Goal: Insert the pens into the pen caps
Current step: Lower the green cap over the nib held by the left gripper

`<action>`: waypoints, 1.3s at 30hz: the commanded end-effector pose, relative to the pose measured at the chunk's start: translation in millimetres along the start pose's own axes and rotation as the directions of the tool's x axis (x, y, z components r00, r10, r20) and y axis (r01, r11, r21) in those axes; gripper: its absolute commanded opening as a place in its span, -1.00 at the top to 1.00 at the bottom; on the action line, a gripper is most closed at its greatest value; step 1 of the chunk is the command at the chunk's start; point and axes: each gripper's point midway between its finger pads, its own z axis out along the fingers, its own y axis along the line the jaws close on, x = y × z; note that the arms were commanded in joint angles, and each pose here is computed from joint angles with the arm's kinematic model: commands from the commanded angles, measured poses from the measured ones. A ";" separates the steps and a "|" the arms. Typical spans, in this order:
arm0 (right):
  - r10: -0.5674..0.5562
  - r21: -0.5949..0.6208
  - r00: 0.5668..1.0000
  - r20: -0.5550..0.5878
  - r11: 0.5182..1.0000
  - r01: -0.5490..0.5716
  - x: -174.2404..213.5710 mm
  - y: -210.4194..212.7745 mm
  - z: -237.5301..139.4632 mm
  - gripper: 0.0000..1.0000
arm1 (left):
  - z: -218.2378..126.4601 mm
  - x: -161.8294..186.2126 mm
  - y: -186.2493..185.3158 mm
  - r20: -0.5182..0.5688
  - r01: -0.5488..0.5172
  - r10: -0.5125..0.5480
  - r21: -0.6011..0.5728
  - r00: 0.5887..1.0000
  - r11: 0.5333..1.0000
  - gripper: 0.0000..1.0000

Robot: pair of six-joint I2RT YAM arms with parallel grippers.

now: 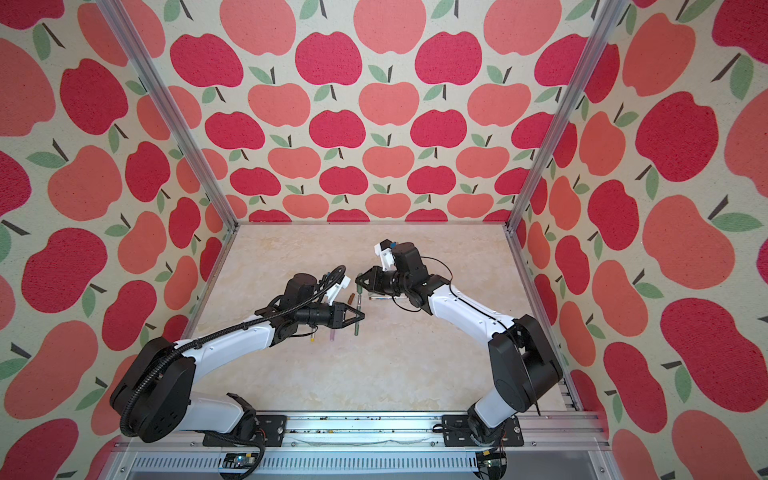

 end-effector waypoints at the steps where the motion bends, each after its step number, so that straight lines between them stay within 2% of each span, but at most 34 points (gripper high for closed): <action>1: -0.027 -0.008 1.000 -0.004 1.000 0.027 3.5 7.8 -6.4 0.97 | -5.1 -6.4 1.1 0.038 0.001 0.000 -0.008 0.999 1.000 1.00; 13: -0.035 -0.023 0.998 -0.047 0.999 0.034 17.0 12.2 1.9 0.97 | -7.2 -11.0 5.6 0.059 0.011 -0.009 -0.024 0.998 1.000 1.00; 21: -0.070 -0.017 0.995 -0.069 0.997 0.069 25.3 14.5 4.8 0.98 | -15.7 -21.8 9.9 0.118 0.020 -0.015 -0.033 0.993 0.999 1.00; 33: -0.064 -0.022 0.993 -0.095 0.998 0.062 35.7 12.9 12.0 0.99 | -20.3 -41.1 8.8 0.157 -0.007 0.011 -0.028 0.988 1.000 1.00; 39: -0.048 -0.032 0.993 -0.106 0.998 0.045 39.3 12.1 15.9 0.99 | -23.5 -51.3 5.9 0.151 -0.052 0.058 -0.045 0.987 0.998 1.00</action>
